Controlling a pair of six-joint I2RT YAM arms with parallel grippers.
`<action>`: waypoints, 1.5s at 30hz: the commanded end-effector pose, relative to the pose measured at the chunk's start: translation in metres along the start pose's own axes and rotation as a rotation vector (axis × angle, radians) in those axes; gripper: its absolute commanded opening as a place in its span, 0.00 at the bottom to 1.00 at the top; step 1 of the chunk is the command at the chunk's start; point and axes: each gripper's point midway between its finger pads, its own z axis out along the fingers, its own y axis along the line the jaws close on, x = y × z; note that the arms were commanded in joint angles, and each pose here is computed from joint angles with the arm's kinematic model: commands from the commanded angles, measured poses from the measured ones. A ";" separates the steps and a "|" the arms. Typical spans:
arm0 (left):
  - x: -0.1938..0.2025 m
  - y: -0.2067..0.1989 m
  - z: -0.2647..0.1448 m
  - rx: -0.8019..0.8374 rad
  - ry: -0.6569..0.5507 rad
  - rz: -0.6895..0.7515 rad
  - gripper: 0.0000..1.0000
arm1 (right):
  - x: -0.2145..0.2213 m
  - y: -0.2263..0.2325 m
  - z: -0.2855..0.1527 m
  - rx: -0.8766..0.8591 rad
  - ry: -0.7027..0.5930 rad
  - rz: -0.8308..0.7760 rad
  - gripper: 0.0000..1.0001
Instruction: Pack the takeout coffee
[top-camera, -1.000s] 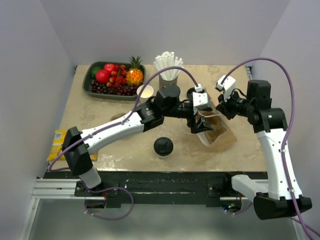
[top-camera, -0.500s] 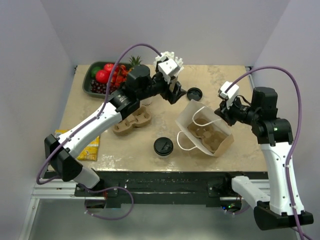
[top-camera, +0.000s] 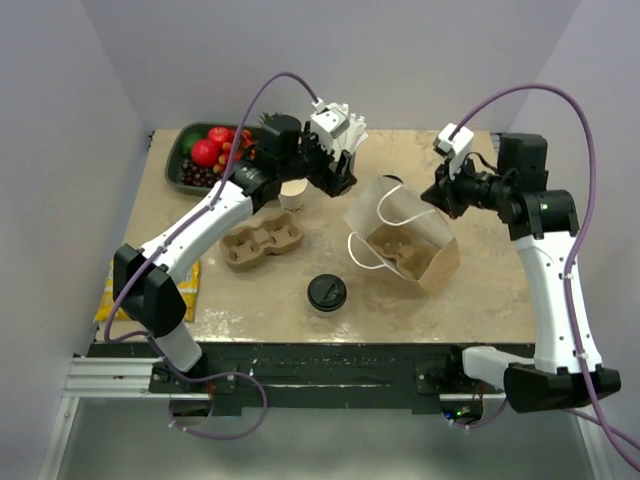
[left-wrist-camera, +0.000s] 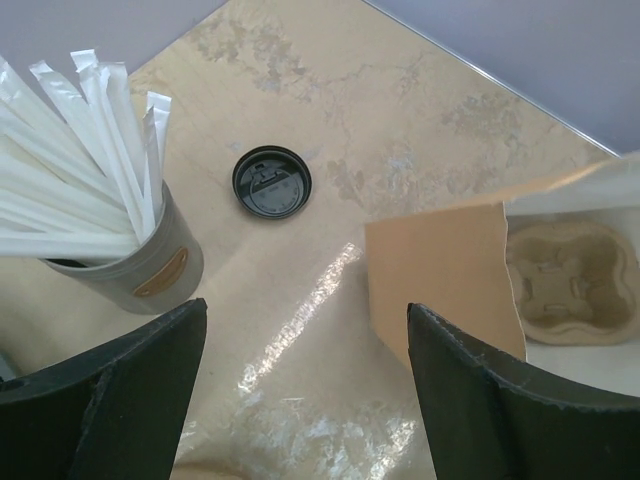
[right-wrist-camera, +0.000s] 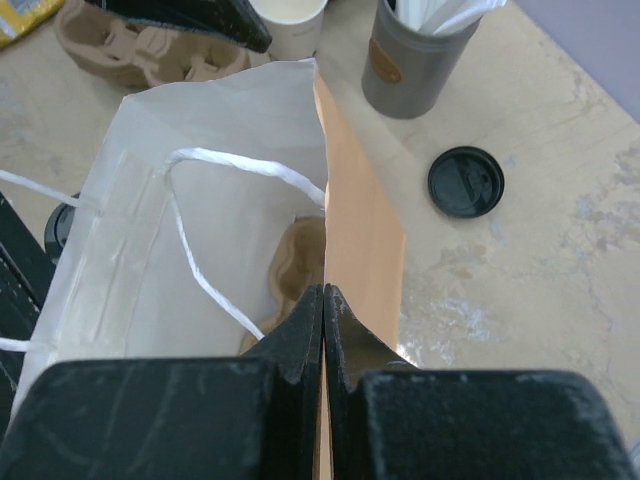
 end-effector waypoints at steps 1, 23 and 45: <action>-0.017 0.003 -0.012 0.010 -0.019 0.031 0.85 | -0.038 -0.007 -0.009 -0.002 -0.125 -0.006 0.00; -0.057 0.001 0.039 0.127 -0.094 0.006 0.89 | -0.002 -0.078 0.020 0.032 -0.109 0.327 0.00; -0.036 -0.002 0.053 0.177 -0.005 -0.174 0.92 | 0.011 -0.141 0.046 0.186 -0.139 0.575 0.29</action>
